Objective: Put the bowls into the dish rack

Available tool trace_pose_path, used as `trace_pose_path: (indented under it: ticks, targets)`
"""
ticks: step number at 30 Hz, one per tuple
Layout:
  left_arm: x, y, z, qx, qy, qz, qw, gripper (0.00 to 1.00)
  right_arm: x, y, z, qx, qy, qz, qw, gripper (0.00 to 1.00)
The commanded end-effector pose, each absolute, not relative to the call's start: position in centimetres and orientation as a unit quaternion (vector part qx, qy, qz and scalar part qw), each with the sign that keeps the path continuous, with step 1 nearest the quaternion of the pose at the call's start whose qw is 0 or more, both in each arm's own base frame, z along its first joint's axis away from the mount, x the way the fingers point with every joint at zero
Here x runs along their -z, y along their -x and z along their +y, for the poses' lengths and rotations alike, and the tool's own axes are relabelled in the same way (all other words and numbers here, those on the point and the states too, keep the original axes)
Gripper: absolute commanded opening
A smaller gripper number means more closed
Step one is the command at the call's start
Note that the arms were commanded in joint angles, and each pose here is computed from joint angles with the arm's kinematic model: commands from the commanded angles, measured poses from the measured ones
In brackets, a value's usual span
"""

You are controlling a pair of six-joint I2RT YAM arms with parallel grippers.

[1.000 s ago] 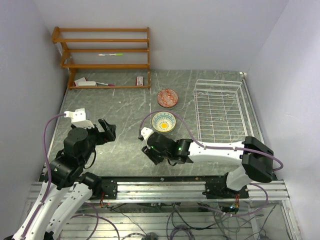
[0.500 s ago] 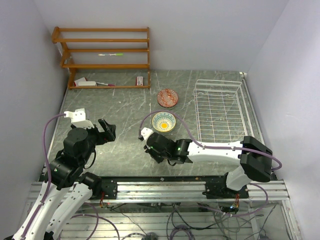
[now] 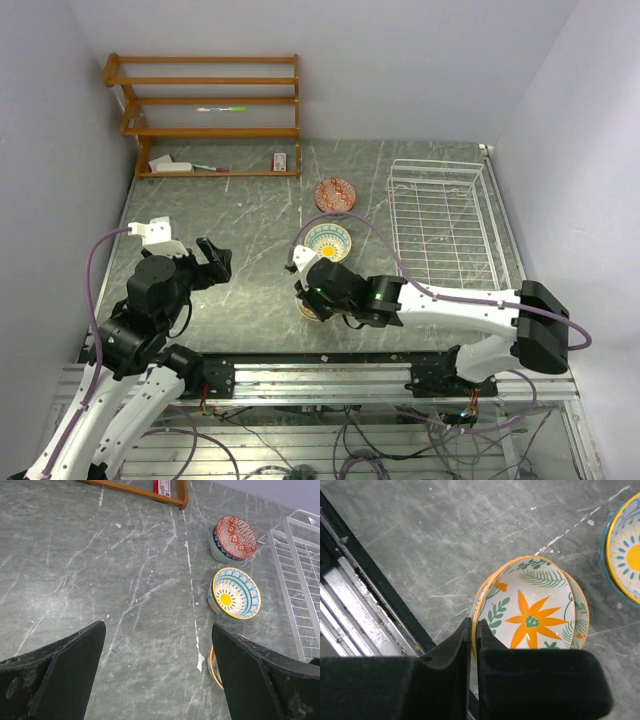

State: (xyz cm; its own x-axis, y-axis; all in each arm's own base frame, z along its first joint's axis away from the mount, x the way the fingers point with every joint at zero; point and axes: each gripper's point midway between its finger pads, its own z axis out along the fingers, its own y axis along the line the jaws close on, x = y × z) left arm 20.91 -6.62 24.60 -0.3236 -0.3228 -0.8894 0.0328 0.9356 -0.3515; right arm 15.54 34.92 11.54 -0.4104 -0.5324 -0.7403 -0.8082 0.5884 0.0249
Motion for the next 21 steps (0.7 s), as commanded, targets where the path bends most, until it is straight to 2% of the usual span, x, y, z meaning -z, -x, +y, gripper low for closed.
trace_pose_path:
  ticks: [1,11,21]
  targets:
    - [-26.3,-20.7,-6.4,0.162,0.095,0.784,0.591,0.98,-16.2,-15.4,35.6,-0.239,0.395,0.796,0.392,0.00]
    - [-26.3,-20.8,-6.4,0.163,0.094,0.785,0.590,0.98,-22.5,-16.6,34.5,-0.283,0.338,0.768,0.465,0.00]
    - [-26.3,-20.8,-6.6,0.166,0.090,0.785,0.590,0.98,-30.2,-26.8,25.8,-0.273,0.177,0.745,0.582,0.00]
